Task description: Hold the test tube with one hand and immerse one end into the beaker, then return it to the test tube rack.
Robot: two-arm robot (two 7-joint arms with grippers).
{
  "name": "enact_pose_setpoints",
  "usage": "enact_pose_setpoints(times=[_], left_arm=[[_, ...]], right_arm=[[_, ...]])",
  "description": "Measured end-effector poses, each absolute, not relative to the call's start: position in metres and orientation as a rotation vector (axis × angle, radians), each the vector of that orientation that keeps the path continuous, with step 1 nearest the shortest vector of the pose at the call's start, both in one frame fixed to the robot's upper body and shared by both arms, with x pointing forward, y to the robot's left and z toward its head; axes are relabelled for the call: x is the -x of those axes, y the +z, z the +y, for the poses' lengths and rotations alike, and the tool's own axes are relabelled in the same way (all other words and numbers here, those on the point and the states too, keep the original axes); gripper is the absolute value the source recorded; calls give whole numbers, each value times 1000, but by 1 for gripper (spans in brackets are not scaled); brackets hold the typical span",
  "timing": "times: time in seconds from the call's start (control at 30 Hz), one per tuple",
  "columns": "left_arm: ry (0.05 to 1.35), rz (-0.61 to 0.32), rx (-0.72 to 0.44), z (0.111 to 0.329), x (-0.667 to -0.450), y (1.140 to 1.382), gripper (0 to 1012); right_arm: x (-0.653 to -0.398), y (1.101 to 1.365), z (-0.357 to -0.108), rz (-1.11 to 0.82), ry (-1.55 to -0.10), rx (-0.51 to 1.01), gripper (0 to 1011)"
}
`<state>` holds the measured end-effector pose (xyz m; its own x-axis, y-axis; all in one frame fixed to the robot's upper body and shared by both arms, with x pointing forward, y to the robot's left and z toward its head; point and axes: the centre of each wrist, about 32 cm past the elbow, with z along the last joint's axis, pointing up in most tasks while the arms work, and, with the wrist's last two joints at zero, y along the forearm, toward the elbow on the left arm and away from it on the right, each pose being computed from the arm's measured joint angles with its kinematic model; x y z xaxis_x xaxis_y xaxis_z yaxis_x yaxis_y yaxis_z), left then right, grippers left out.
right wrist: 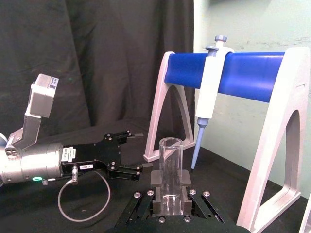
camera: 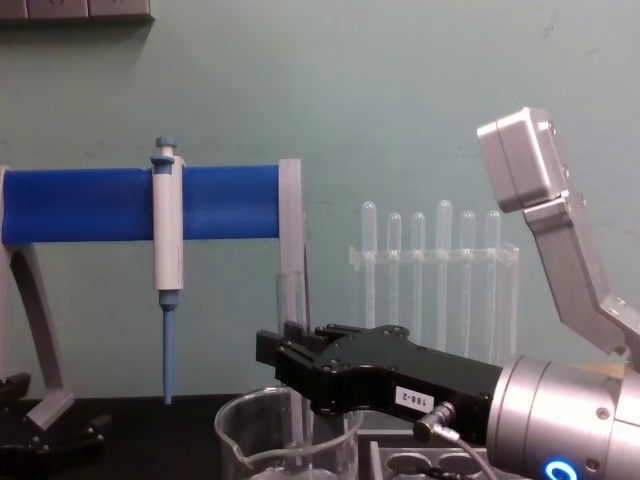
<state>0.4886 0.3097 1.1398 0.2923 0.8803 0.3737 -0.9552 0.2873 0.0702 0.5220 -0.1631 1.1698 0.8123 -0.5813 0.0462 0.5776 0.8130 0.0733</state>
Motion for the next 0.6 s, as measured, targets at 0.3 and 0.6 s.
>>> enact_pose_setpoints(times=[0.3,0.6], left_arm=[[1248,-285,-304,310,-489,1140,1000],[1248,-285,-304,310,-489,1140,1000]], right_arm=[[-522,1170,-163,-68,-619,-57,225],[-522,1170,-163,-67,-620,-57,224]])
